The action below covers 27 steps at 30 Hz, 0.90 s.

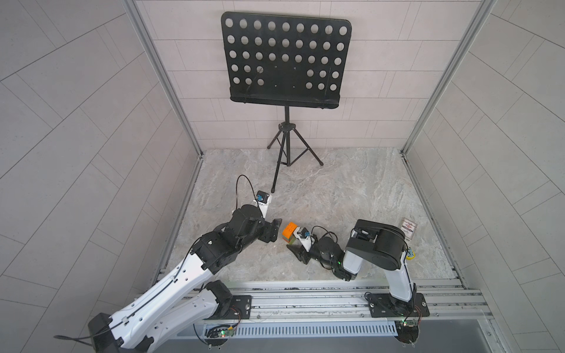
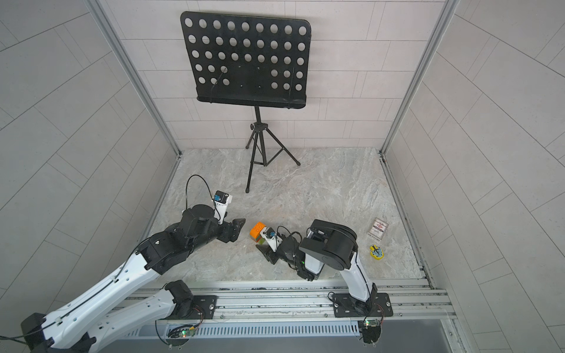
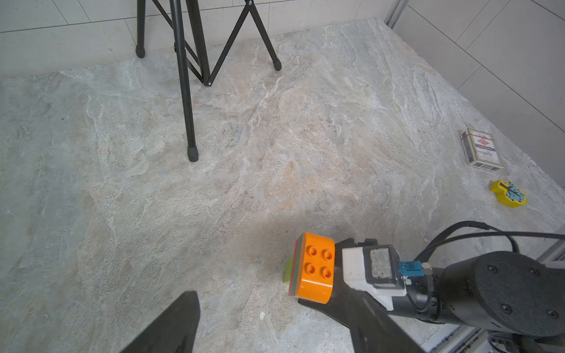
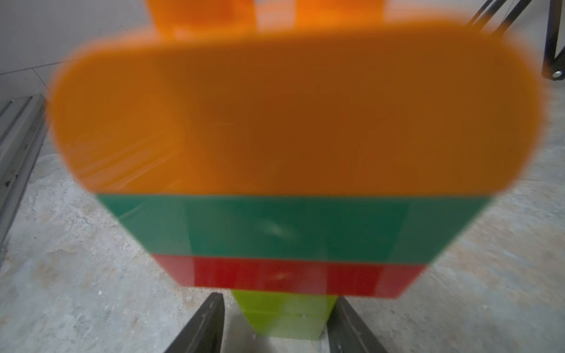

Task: Assemble an ice cream with lego
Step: Adjust the lego brick at the center of the board.

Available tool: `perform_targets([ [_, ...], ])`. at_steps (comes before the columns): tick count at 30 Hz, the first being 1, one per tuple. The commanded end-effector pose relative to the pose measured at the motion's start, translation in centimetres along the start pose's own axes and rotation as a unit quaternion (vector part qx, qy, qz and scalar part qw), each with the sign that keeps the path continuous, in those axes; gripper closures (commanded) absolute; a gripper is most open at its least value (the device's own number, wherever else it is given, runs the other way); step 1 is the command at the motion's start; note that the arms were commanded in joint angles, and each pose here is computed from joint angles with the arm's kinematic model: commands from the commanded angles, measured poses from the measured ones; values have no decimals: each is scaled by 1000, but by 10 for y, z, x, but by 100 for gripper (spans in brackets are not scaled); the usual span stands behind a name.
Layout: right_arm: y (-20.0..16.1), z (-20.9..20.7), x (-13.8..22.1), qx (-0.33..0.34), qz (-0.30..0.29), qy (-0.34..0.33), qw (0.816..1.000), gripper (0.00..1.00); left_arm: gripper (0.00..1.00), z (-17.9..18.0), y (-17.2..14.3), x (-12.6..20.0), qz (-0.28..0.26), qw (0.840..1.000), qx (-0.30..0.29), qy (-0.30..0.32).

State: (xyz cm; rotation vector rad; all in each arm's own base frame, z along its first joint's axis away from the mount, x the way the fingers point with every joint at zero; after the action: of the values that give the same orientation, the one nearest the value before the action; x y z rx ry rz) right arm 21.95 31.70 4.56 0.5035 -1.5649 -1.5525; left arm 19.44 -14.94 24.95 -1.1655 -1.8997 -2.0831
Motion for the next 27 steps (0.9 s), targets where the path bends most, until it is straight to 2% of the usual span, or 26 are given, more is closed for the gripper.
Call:
perform_targets([
  [1, 2, 0, -3, 12, -9, -5, 1000, 49, 17, 1, 2, 2, -7, 1000, 3, 1],
  [8, 8, 0, -1, 11, 1, -10, 1000, 64, 17, 2, 2, 1, -6, 1000, 4, 2],
  [15, 18, -1, 7, -25, 29, -17, 999, 73, 17, 3, 2, 1, -6, 1000, 8, 2],
  [20, 29, -3, 20, -70, 122, -43, 989, 75, 17, 4, 2, 0, -5, 1000, 14, 7],
  [25, 55, -4, 48, -101, 212, -73, 969, 74, 17, 6, 1, -3, 4, 1000, 21, 9],
  [27, 64, -10, 66, -124, 254, -98, 954, 73, 17, 7, 1, -4, 5, 1000, 24, 10],
])
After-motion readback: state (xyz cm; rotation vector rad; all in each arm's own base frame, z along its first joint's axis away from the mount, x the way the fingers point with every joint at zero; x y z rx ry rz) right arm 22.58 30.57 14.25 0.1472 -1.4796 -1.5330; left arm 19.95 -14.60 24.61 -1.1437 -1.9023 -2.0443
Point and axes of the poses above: each gripper's point midway between its finger pads, its own x axis back along the fingers, its own z axis along the line the jaws close on, y = z × x, the point moved 5 cm from there along x, back along the fingers, and after that the axes turned 4 degrees about -x, right-handed, at the moved point
